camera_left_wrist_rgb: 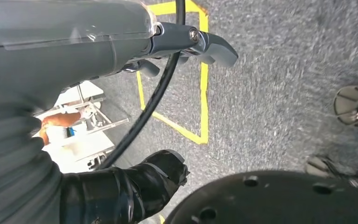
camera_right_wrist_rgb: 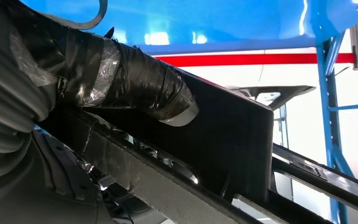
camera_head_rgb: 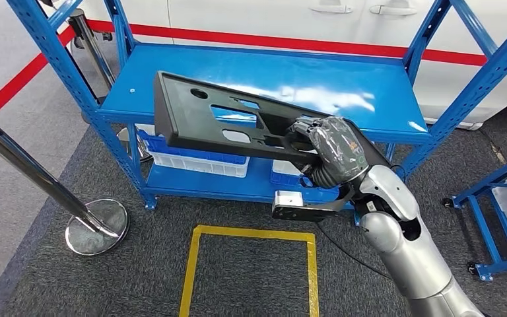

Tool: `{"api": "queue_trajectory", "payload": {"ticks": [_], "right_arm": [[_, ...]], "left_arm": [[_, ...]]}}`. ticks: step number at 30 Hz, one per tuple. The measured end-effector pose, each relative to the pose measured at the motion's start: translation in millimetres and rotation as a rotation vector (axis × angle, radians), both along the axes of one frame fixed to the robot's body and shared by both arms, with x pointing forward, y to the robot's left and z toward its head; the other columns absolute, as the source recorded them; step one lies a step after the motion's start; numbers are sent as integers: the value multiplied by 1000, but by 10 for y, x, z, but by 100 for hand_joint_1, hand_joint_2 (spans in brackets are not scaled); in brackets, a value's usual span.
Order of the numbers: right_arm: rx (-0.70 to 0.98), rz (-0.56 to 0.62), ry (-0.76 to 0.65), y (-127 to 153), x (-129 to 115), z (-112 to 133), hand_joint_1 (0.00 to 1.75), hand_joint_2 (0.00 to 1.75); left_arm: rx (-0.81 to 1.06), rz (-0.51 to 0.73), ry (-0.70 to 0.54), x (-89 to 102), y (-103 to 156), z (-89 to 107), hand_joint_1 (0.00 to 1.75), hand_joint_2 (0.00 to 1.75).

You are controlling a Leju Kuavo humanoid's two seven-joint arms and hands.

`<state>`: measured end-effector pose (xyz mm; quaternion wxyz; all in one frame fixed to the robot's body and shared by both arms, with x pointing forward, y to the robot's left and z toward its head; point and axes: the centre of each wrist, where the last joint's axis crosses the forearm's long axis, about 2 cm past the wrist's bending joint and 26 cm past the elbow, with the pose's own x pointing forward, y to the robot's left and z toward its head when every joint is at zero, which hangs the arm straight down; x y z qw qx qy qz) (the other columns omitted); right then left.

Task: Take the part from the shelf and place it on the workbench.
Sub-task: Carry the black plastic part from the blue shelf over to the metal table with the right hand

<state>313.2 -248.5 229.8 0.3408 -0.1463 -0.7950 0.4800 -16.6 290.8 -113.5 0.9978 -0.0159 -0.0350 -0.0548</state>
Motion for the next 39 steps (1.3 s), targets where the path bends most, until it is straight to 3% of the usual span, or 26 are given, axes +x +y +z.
{"api": "queue_trajectory", "payload": {"ticks": [39], "right_arm": [[0, -34, -6, -27, 172, 120, 175, 175]], "left_arm": [[-26, -14, -30, -49, -130, 2, 0, 175]]}}
